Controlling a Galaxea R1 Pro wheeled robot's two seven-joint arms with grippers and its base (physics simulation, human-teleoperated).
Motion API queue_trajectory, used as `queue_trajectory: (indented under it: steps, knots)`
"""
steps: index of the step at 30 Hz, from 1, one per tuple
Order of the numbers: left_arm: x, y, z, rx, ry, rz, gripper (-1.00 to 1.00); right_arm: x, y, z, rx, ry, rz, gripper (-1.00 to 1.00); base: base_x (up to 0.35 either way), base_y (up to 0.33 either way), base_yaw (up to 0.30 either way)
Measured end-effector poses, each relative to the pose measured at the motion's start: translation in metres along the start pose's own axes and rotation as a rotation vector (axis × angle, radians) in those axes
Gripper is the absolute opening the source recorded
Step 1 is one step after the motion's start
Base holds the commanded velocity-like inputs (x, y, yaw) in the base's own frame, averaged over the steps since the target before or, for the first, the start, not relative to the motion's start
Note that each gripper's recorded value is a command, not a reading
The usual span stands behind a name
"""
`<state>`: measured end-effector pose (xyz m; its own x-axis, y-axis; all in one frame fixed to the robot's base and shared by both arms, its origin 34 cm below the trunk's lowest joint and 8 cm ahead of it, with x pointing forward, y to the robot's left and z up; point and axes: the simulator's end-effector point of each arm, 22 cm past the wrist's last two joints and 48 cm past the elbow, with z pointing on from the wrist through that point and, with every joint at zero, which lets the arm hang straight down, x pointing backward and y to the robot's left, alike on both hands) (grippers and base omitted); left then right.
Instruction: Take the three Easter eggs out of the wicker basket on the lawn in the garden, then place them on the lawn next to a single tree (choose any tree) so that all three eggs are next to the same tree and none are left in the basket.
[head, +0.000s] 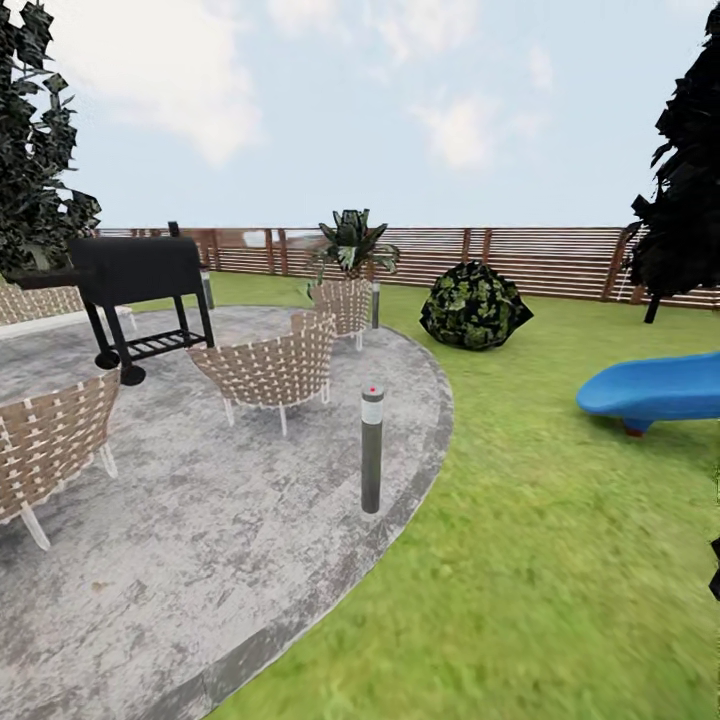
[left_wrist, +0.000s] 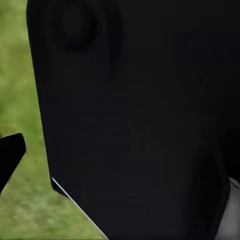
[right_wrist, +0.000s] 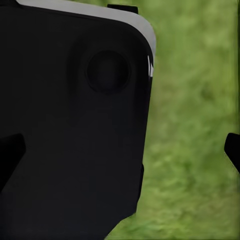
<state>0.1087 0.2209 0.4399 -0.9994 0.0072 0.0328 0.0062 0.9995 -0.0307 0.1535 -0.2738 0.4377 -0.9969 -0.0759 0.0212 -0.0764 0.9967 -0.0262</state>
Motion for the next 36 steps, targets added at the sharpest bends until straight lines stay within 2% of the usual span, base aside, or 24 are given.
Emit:
queue_trajectory:
  steps: [9,30,36]
  knots:
    - [0.0007,-0.0003,0.0,0.0,0.002,0.0,1.0,0.0004,0.0001,0.0,0.0,0.001,0.0,1.0,0.336,0.0,-0.069]
    - [0.0053,-0.0001,-0.0003,0.0,0.014,0.0,1.0,0.0049,0.0005,0.0003,-0.001,0.012,0.0,1.0,0.336,0.0,-0.274]
    - [0.0063,0.0,-0.0003,0.0,0.016,-0.001,1.0,0.0054,0.0005,0.0003,-0.001,0.013,-0.001,1.0,0.336,-0.009,-0.061]
